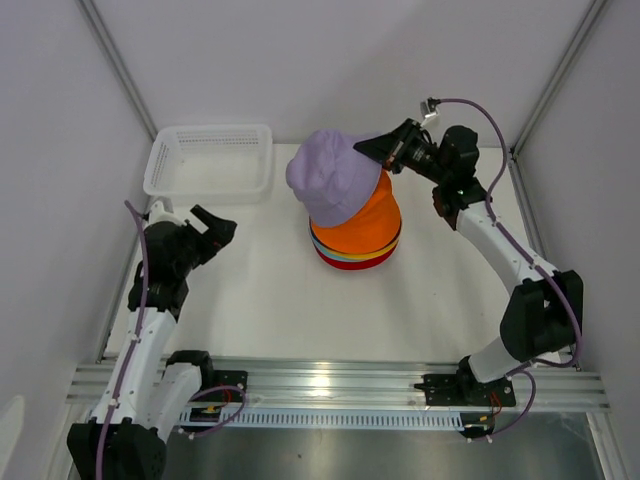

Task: Stack the hats

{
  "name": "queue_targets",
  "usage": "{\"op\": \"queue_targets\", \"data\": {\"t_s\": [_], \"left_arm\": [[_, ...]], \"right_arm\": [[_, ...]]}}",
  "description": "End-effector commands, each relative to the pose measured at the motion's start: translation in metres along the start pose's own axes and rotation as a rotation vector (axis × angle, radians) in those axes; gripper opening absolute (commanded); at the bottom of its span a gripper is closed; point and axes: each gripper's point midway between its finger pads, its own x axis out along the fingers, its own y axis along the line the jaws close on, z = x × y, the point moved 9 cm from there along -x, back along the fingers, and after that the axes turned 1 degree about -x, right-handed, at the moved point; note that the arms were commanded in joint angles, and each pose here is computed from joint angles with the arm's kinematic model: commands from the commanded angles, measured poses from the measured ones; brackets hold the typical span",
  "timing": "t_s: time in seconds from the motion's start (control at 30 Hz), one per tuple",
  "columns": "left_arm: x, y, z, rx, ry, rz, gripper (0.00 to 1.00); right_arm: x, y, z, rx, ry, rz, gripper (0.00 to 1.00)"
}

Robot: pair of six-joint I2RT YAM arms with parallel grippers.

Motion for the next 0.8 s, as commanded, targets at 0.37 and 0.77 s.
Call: {"op": "queue_targets", "data": {"t_s": [0.37, 0.77], "left_arm": [[0.02, -0.051, 0.005, 0.071, 0.048, -0.171, 0.99], [0.049, -0.099, 0.005, 0.094, 0.105, -0.339, 0.98]], "right_arm": [[-0.063, 0.005, -0.002, -0.013, -0.236, -0.082, 0.01], [-0.09, -0.046, -0.01, 0.016, -0.221, -0.16, 0.06]]}}
